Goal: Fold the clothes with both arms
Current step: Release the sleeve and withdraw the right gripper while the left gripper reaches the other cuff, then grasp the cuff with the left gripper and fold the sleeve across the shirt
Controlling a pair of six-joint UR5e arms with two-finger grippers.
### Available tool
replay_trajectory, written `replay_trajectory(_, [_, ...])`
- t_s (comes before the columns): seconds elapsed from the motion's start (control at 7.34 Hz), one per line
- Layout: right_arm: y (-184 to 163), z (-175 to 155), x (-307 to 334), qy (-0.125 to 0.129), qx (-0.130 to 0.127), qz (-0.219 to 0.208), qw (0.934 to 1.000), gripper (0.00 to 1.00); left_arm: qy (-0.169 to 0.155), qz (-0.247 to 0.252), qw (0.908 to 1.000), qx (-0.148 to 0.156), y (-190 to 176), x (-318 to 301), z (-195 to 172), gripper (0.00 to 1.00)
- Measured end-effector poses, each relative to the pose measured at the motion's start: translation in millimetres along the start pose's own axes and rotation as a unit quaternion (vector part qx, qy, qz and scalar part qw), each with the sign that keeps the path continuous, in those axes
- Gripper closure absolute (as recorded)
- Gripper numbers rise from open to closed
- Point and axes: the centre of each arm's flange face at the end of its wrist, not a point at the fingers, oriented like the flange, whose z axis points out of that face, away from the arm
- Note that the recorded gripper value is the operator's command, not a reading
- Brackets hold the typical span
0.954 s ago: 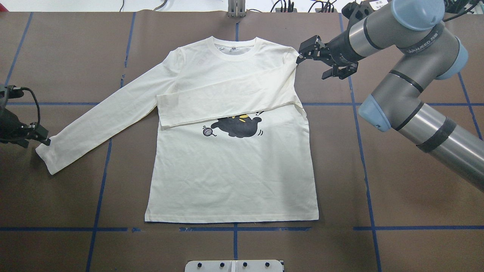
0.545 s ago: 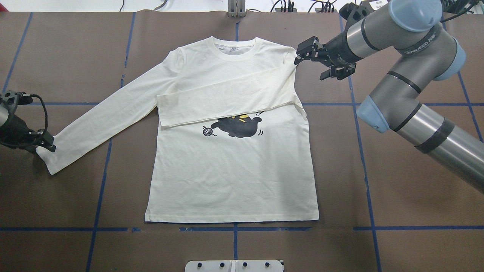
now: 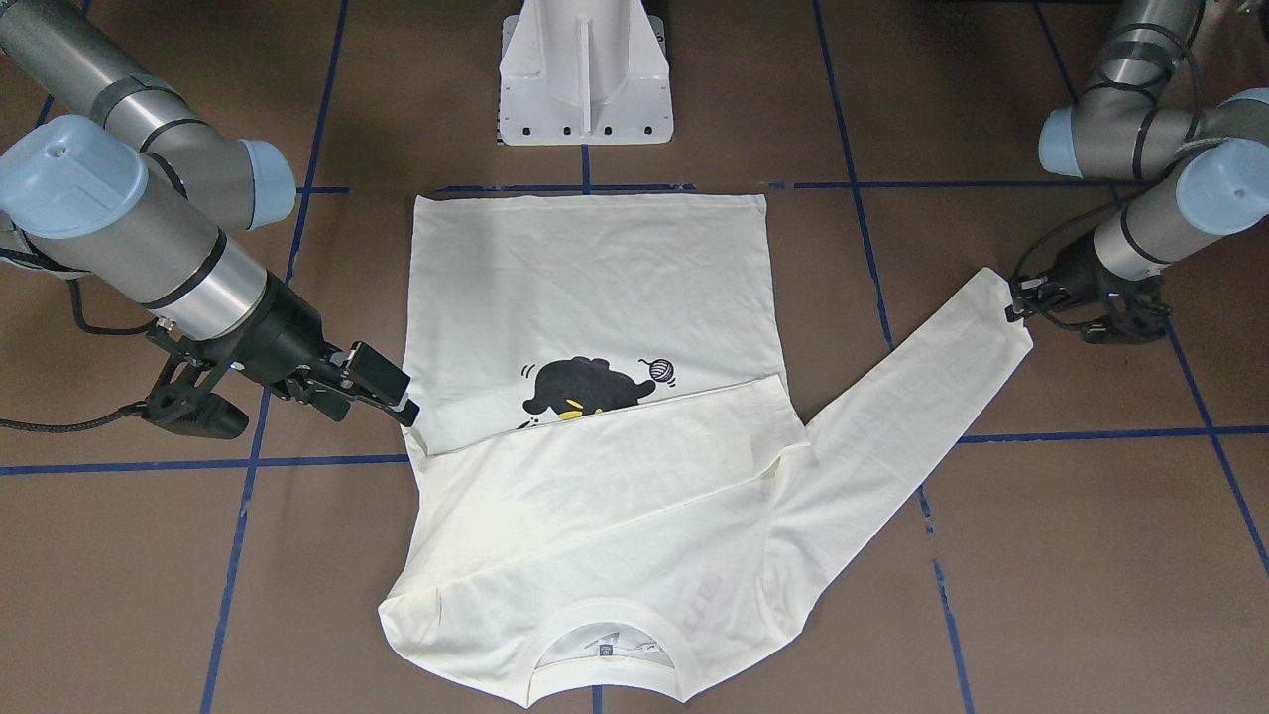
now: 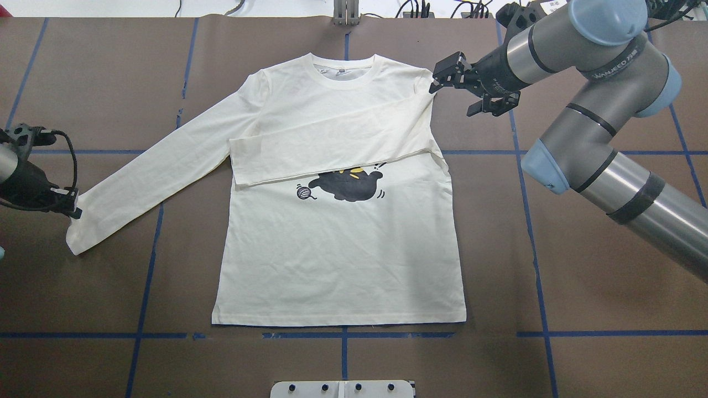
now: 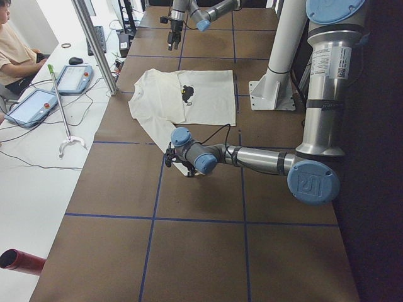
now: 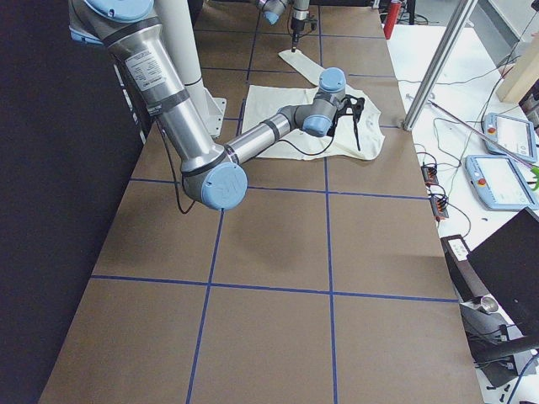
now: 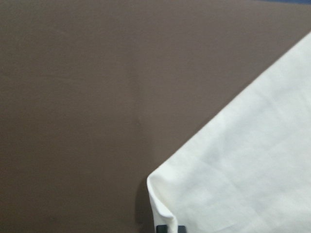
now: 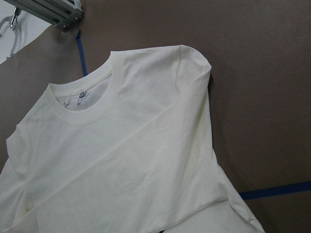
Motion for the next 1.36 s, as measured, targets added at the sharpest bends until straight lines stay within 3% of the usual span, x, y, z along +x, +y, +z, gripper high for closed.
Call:
replay_trajectory(0.27, [-1.3, -3.1, 3.7, 0.000, 0.001, 0.001, 1.0000, 0.00, 0.029, 0.002, 0.9996, 0.004, -1.5, 45.8, -28.5, 1.00])
replay_trajectory(0.54, [-7.2, -31.2, 27.9, -0.003, 0.004, 0.007, 1.0000, 0.00, 0.080, -0.041, 0.9958, 0.015, -41.7, 178.2, -81.5, 1.00])
replay_trajectory(0.82, [-20.4, -81.5, 77.1, -0.007, 0.000, 0.008, 0.9999, 0.00, 0.117, -0.074, 0.9898, 0.035, -73.1, 344.3, -105.8, 1.00])
replay_trajectory(1.09, [-26.9, -129.4, 126.9, -0.007, 0.000, -0.016, 0.9999, 0.00, 0.127, -0.105, 0.9833, 0.077, -97.9, 539.5, -70.7, 1.00])
replay_trajectory(1.36, [-30.1, -153.4, 144.0, -0.012, 0.000, -0.020, 0.9997, 0.00, 0.154, -0.102, 0.9717, 0.147, -91.3, 640.3, -11.4, 0.83])
